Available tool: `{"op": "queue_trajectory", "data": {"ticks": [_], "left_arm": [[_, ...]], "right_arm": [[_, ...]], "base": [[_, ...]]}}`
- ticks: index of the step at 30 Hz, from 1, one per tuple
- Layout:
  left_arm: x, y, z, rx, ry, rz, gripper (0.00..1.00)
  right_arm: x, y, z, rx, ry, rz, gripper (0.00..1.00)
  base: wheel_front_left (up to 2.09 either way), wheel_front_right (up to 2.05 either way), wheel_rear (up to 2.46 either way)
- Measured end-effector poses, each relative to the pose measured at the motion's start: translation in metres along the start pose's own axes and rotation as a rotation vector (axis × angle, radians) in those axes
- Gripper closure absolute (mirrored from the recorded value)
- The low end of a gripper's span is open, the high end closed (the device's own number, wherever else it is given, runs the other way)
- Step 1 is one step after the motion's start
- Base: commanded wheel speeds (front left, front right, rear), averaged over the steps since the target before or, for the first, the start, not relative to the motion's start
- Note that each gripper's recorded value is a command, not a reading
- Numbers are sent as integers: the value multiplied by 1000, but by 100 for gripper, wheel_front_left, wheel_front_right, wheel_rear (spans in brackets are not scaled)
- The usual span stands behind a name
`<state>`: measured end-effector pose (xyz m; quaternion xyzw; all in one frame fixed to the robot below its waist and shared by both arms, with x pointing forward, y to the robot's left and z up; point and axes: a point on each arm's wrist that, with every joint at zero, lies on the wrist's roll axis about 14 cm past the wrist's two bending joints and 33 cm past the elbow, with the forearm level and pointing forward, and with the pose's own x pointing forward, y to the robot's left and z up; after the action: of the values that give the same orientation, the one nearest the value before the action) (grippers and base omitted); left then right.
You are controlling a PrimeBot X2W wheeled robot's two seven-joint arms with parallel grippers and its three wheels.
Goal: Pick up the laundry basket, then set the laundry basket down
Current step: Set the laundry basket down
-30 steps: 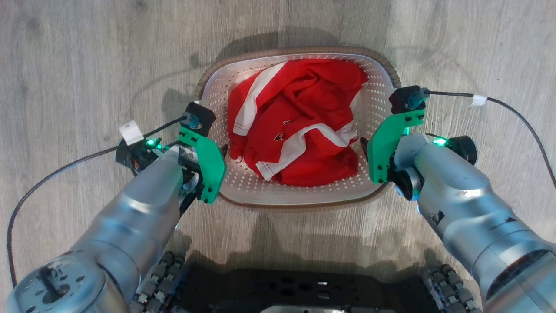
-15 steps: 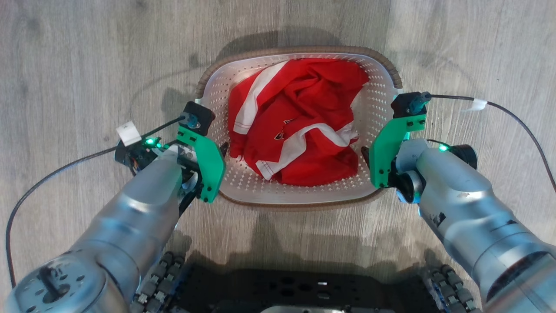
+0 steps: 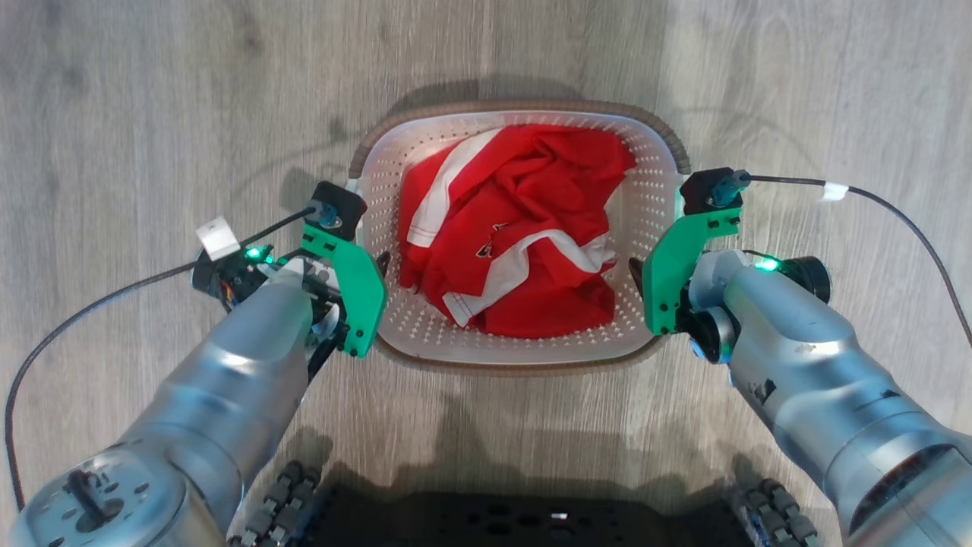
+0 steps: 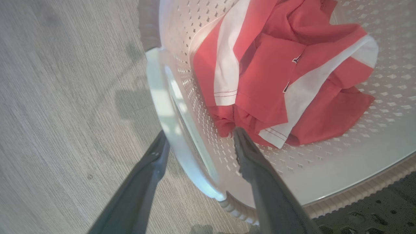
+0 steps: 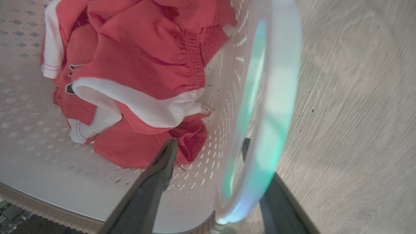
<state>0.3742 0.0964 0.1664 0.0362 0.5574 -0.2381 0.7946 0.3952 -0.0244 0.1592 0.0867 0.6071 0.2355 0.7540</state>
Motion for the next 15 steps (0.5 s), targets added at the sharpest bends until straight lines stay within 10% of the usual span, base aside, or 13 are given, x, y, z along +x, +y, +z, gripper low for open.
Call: {"op": "queue_trajectory", "data": {"ticks": [15], "left_arm": [[-39,-1,0,-8,-49,52,0]], "right_arm": [[-50,28,57,-24,-231,24,0]], "base": [[0,0,0]]}}
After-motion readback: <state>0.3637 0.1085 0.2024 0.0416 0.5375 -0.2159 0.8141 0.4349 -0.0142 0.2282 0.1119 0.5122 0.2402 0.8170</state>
